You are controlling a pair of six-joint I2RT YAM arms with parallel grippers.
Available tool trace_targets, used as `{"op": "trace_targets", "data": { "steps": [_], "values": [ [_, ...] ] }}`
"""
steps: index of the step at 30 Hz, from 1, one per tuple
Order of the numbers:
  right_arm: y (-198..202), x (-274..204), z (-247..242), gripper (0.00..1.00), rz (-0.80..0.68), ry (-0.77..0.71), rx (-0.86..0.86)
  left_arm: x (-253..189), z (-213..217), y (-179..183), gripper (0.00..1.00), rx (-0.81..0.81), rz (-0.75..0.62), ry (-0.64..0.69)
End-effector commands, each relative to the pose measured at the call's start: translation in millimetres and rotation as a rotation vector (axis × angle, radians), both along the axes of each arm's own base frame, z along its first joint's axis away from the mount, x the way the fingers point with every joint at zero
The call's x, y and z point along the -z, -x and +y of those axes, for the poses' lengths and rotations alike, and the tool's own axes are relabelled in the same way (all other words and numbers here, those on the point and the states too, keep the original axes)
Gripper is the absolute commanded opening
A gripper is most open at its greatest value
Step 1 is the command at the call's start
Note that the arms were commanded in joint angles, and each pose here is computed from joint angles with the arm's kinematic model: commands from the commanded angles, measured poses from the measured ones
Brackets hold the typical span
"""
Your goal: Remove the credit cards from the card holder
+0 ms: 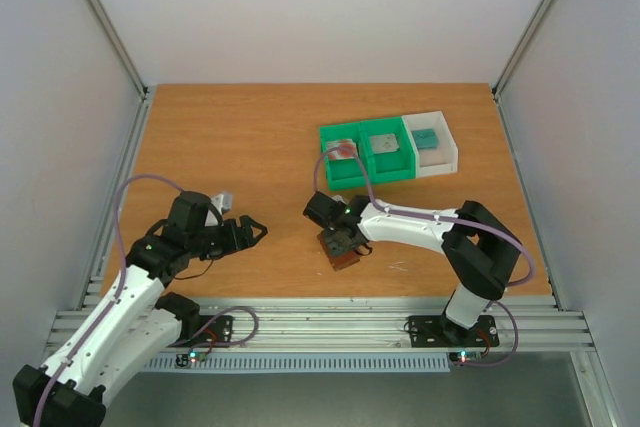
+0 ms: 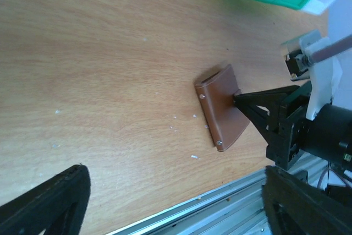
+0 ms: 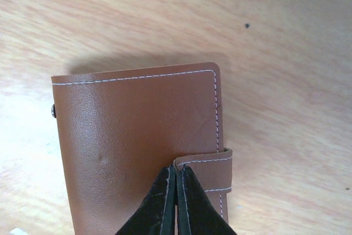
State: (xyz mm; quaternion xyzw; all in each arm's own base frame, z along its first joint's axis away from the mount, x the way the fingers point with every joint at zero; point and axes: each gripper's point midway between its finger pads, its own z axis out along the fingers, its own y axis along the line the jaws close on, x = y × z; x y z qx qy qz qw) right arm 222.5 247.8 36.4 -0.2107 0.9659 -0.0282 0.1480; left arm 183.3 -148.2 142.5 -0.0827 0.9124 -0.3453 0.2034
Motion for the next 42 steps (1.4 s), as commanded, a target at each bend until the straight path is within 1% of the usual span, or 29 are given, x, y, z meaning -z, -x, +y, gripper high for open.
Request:
{"op": "trace_targets", "data": {
  "steps": [1, 2, 3, 8, 12, 14, 17, 20, 25, 26, 30, 33, 36, 37, 38, 42],
  "values": [
    [4.9, -30.2, 27.3, 0.01, 0.030, -0.182, 0.036, -0.6, -20.7, -3.6, 0.82, 0.064, -0.009, 0.101],
    [4.5, -36.7, 30.9, 0.01, 0.027, -0.208, 0.042, 2.0, -24.4, -4.0, 0.79, 0.069, 0.002, 0.120],
    [4.3, -43.0, 34.1, 0.01, 0.025, -0.234, 0.047, 4.4, -26.6, -4.4, 0.78, 0.073, 0.011, 0.125],
    [7.5, -70.3, 54.9, 0.01, 0.042, -0.389, 0.074, 10.9, -35.4, -8.5, 0.78, 0.087, 0.023, 0.146],
    [12.7, -87.8, 72.4, 0.01, 0.080, -0.525, 0.100, 13.1, -56.8, -13.8, 0.78, 0.124, 0.014, 0.275],
    [13.9, -95.4, 80.3, 0.01, 0.093, -0.580, 0.109, 14.9, -67.2, -17.8, 0.77, 0.121, 0.032, 0.317],
    [17.5, -104.2, 93.3, 0.01, 0.126, -0.665, 0.111, 21.1, -79.8, -19.0, 0.77, 0.143, 0.042, 0.303],
    [18.0, -106.5, 98.8, 0.01, 0.138, -0.695, 0.112, 25.2, -88.9, -22.9, 0.74, 0.154, 0.040, 0.302],
    [19.1, -99.5, 97.5, 0.01, 0.146, -0.681, 0.113, 33.4, -90.0, -25.4, 0.69, 0.141, 0.050, 0.283],
    [19.8, -98.4, 97.3, 0.01, 0.148, -0.681, 0.112, 34.6, -89.7, -25.8, 0.66, 0.140, 0.050, 0.278],
    [20.9, -96.7, 97.2, 0.01, 0.154, -0.684, 0.110, 38.2, -90.5, -25.3, 0.48, 0.145, 0.060, 0.273],
    [20.8, -95.5, 94.5, 0.01, 0.147, -0.674, 0.109, 40.4, -88.6, -24.9, 0.31, 0.138, 0.062, 0.262],
    [21.3, -92.5, 89.3, 0.01, 0.136, -0.661, 0.113, 44.9, -84.0, -23.5, 0.18, 0.125, 0.065, 0.240],
    [22.0, -91.5, 87.6, 0.01, 0.135, -0.657, 0.113, 46.2, -82.6, -22.9, 0.15, 0.121, 0.065, 0.234],
    [23.1, -89.3, 85.3, 0.01, 0.136, -0.649, 0.113, 48.2, -81.1, -21.9, 0.14, 0.118, 0.068, 0.226],
    [24.6, -87.1, 78.4, 0.01, 0.130, -0.637, 0.119, 52.9, -78.3, -21.2, 0.15, 0.112, 0.071, 0.209]
  ]
}}
